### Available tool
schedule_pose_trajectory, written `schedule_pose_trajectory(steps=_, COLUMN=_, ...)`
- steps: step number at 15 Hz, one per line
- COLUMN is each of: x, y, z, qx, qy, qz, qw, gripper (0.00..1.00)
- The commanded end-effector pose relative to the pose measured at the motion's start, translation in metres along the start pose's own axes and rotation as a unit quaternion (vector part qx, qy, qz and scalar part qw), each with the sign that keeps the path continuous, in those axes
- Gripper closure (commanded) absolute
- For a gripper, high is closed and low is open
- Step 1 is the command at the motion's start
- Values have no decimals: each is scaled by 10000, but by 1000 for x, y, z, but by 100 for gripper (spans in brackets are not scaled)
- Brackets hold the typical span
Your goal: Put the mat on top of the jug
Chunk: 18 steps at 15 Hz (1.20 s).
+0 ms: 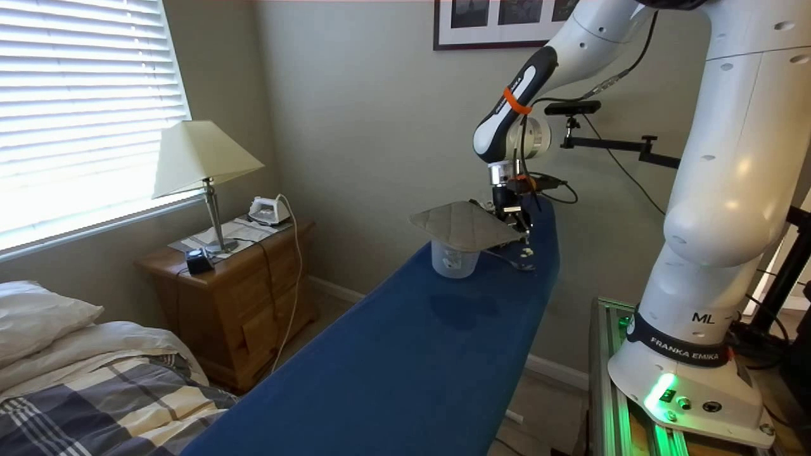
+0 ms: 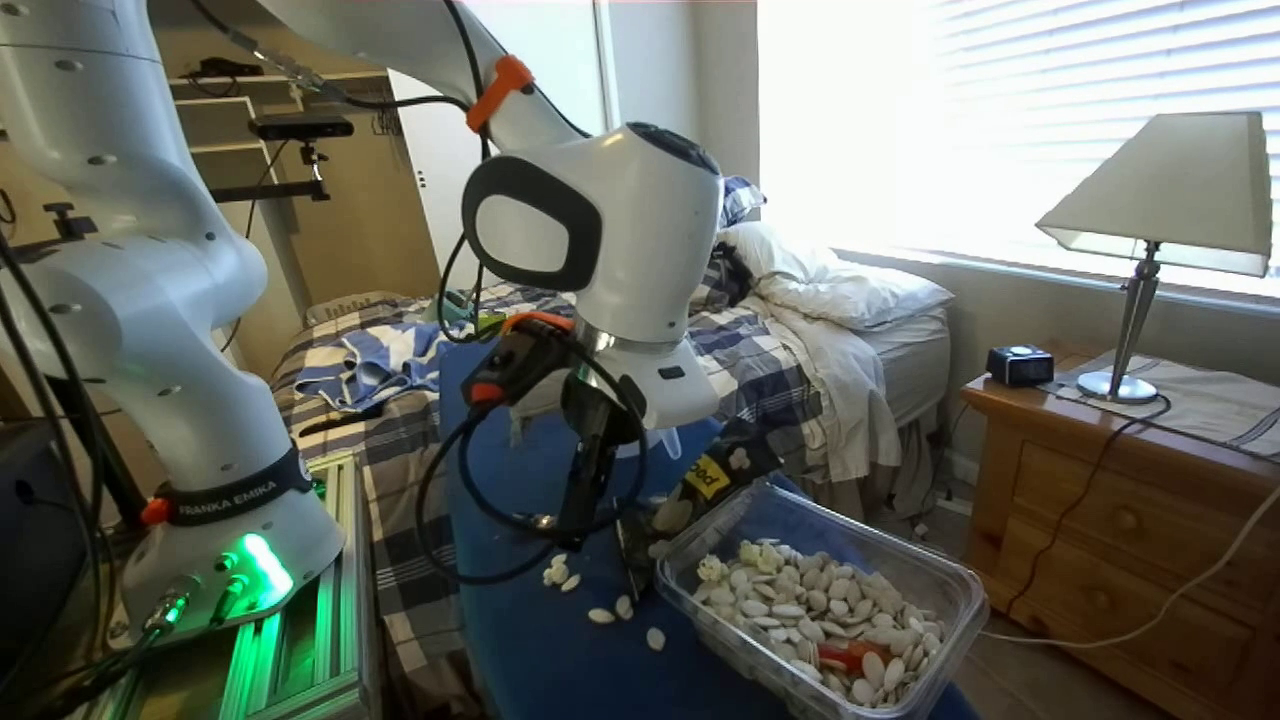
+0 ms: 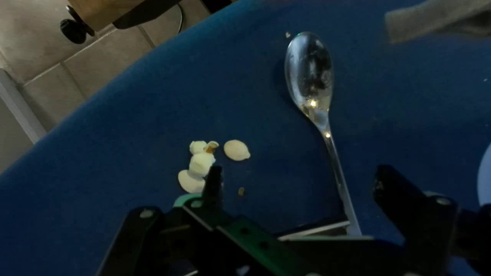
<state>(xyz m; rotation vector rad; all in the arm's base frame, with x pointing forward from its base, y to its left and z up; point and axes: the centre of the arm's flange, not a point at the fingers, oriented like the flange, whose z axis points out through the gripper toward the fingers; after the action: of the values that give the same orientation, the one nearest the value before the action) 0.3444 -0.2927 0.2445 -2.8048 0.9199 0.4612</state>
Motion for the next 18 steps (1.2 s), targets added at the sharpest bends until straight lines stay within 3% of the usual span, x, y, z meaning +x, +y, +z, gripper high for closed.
schedule_pose_trajectory(steps=1, x=13, y=-1, z=5, qx=74, qy=24, qz=-36, qw=10000, gripper=0)
schedule_pose_trajectory(steps=3, x=14, y=-2, z=6, qx=50, qy=13, qz=-32, qw=10000, gripper=1)
schedule_pose_trajectory(steps=7, x=17, y=-1, z=8, qx=1, qy=-12, qz=-29, qw=10000, gripper=26)
schedule_pose_trajectory(steps=9, x=18, y=-1, z=9, qx=-1, qy=-30, qz=-24, qw=10000, gripper=10)
schedule_pose_trajectory(steps=11, x=19, y=-2, z=10, qx=5, qy=-34, qz=-33, qw=10000, gripper=0)
schedule_pose_trajectory(steps=18, x=20, y=-6, z=14, qx=16, qy=-62, qz=-59, qw=10000, gripper=0)
